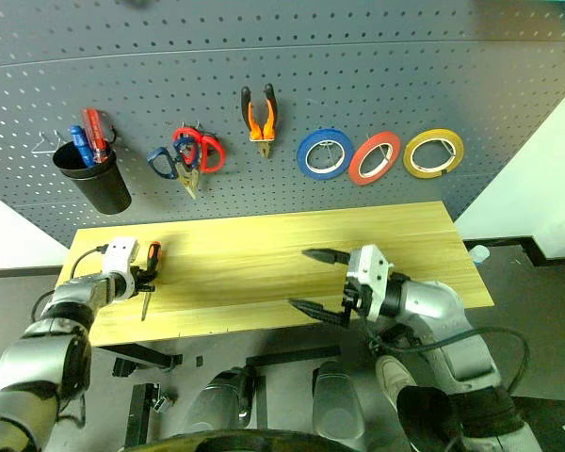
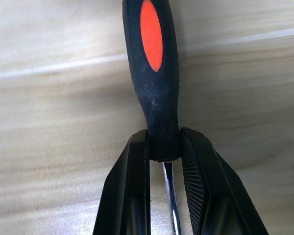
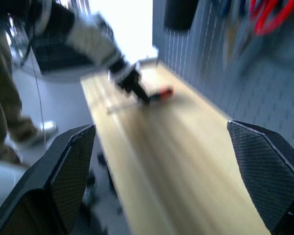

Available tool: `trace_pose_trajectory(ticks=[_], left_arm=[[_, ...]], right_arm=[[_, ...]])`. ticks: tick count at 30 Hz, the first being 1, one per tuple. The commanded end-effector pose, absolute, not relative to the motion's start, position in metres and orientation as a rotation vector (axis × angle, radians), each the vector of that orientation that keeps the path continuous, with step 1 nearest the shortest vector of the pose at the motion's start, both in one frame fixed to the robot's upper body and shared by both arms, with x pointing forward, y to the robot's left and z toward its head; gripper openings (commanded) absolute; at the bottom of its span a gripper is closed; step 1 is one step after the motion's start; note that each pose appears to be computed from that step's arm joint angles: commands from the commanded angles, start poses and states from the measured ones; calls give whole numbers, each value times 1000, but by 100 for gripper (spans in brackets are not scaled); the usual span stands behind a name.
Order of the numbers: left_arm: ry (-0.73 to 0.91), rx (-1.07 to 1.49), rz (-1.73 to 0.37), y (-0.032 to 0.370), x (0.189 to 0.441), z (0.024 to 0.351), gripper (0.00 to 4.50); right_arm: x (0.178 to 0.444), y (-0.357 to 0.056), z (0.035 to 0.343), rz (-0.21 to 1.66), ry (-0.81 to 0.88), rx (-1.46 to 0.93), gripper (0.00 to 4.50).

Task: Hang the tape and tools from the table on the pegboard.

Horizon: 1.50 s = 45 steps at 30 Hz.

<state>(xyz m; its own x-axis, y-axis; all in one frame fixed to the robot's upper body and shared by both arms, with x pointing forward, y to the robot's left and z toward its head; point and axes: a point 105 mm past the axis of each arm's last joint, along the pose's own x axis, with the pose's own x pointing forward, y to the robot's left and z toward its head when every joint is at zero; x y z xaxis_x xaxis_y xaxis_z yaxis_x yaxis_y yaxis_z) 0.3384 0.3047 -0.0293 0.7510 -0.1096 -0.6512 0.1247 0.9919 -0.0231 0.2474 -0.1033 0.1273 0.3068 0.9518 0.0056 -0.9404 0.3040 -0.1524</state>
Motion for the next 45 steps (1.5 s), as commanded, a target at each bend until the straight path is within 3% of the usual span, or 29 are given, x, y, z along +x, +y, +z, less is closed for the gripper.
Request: trace_pose_trajectory(ticks=[1,9,14,16,20,27,33,45], left_arm=[[471,18,-195,309,340,16,54],[119,-56,-329,295,295,97,54],[-45,-88,-416,285,278,143,54],[-114,-79,-421,282,280,166,54],[-361,-1,-445,268,290,242,54],[-589,128,-355,279,306,312,54],[-576,255,-217,309,340,318,54],[-518,247,-213,321,367,281,54]], right_arm=[[247,-94,166,1310,-242,-66,450],[265,-80,214,1396,-395,36,450],[271,-74,223,1452,-414,42,450],[274,-73,222,1464,-407,37,450],[278,-68,218,1472,-400,27,450],[279,-70,212,1454,-380,19,450],[281,-74,208,1419,-369,16,450],[280,-82,201,1367,-350,13,450]])
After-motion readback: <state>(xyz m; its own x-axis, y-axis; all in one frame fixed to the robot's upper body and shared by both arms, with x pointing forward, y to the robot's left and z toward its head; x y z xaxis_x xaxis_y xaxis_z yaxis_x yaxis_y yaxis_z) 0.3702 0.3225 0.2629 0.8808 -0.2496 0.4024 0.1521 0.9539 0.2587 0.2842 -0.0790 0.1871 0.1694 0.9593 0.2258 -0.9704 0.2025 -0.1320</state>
